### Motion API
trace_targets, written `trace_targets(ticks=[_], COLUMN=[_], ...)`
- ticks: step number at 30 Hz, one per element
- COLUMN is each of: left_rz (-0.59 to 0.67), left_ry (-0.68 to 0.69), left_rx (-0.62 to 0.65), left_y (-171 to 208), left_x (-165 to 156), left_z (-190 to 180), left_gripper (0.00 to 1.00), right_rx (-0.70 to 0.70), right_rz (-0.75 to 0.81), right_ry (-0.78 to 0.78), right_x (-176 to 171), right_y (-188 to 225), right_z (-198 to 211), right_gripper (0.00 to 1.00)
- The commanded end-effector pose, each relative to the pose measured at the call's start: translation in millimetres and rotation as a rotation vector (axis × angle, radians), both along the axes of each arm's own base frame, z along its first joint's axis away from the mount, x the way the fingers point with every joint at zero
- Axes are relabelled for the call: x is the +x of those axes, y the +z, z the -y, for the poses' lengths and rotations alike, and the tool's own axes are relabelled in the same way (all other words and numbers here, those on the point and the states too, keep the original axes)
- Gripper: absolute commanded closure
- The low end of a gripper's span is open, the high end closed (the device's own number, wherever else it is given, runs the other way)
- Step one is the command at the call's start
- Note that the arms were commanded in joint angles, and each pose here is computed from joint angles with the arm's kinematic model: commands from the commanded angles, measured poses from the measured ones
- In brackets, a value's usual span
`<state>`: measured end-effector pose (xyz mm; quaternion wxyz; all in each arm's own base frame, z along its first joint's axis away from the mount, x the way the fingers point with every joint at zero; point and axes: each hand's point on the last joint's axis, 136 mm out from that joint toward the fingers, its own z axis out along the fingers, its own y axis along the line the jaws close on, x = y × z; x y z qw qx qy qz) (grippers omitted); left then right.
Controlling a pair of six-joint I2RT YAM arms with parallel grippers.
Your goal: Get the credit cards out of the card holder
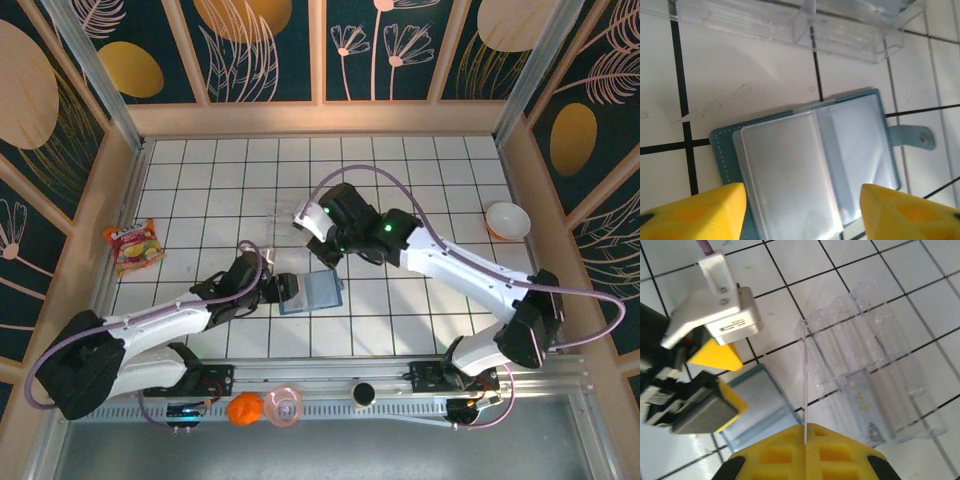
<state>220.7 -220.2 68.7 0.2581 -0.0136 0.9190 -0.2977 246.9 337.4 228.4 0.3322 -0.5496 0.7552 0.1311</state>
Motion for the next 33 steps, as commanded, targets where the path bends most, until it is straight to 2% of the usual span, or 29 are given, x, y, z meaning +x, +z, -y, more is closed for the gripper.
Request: trace_targets(ticks=[1,4,5,13,19,33], left_rz=[-0.030,-0.037,-0.041,-0.026,0.007,-0.008], left_ry=[0.036,0.053,0.060,0.096,0.122,0.127], left_rx=[0.026,0.049,0.058,0.133,0.214,0.248], left_y=[0.8,-1.4,-2.5,2.2,7.2,-2.8], left_x=[-0.6,0.4,0.5,8.6,16.2,16.1], left_z=[-9.1,-15.2,-17.4,-31.2,-42.4,-47.2], left_gripper=[0.14,0.02,0.01,0.02,0.02,0.02], right_rx=[-0.185,-0.251,-0.261,-0.325,-0.347,-0.432], right_rz=[0.061,0.064,0.071,0.066,0.045,-0.017], right_ry=[0.104,0.147,0.155,0.253,0.305,0.345], right_x=[10.5,22.1,27.1,53.9,60.3,74.0], right_y=[-12.6,-20.9,-23.2,-42.7,-60.2,-104.7], right_z=[10.8,8.0,7.6,11.8,17.4,24.7], right_gripper=[1.00,1.00,1.00,1.00,1.00,1.00])
